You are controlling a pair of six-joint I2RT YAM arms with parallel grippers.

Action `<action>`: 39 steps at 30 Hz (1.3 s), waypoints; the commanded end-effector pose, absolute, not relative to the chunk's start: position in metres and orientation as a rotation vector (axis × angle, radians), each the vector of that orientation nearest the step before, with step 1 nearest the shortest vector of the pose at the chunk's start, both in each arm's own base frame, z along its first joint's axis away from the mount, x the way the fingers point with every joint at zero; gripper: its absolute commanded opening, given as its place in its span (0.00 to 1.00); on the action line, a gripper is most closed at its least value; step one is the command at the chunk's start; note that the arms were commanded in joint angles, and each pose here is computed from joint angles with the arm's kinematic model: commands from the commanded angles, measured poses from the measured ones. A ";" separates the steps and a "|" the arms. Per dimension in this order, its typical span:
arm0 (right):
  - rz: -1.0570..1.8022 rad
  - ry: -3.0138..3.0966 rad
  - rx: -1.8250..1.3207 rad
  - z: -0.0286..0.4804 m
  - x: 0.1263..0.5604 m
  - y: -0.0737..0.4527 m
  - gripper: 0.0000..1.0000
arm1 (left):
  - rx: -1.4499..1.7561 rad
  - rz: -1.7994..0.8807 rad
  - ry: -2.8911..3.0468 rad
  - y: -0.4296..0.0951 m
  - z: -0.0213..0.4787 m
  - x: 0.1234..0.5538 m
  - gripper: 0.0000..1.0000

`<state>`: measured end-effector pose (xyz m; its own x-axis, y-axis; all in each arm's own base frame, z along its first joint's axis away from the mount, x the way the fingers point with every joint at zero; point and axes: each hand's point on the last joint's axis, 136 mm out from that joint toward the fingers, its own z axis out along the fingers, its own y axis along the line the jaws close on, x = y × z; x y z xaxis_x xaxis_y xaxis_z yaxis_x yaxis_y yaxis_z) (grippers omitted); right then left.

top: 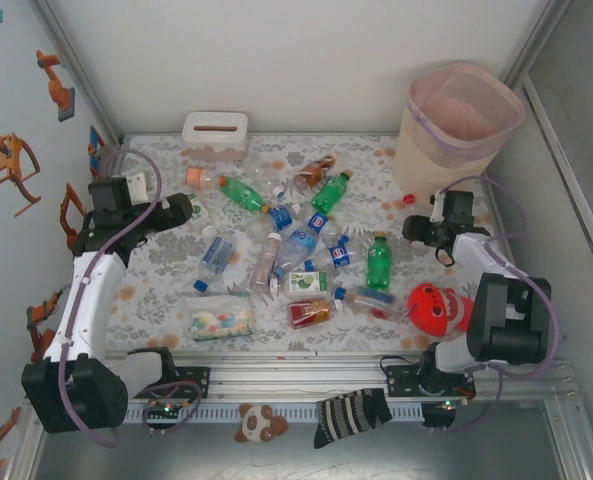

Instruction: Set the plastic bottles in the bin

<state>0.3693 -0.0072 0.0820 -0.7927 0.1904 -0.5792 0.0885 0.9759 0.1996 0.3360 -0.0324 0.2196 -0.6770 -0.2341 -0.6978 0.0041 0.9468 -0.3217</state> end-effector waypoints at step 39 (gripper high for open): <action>0.202 2.573 0.193 0.060 0.380 -0.009 0.72 | -0.168 -0.511 2.307 -0.019 0.203 0.325 0.98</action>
<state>0.3717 -0.0111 0.0509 -0.8488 0.1915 -0.4929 0.1177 0.9772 0.1769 0.3264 -0.0178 0.2058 -0.7012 -0.2639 -0.6623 0.0274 0.9183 -0.3949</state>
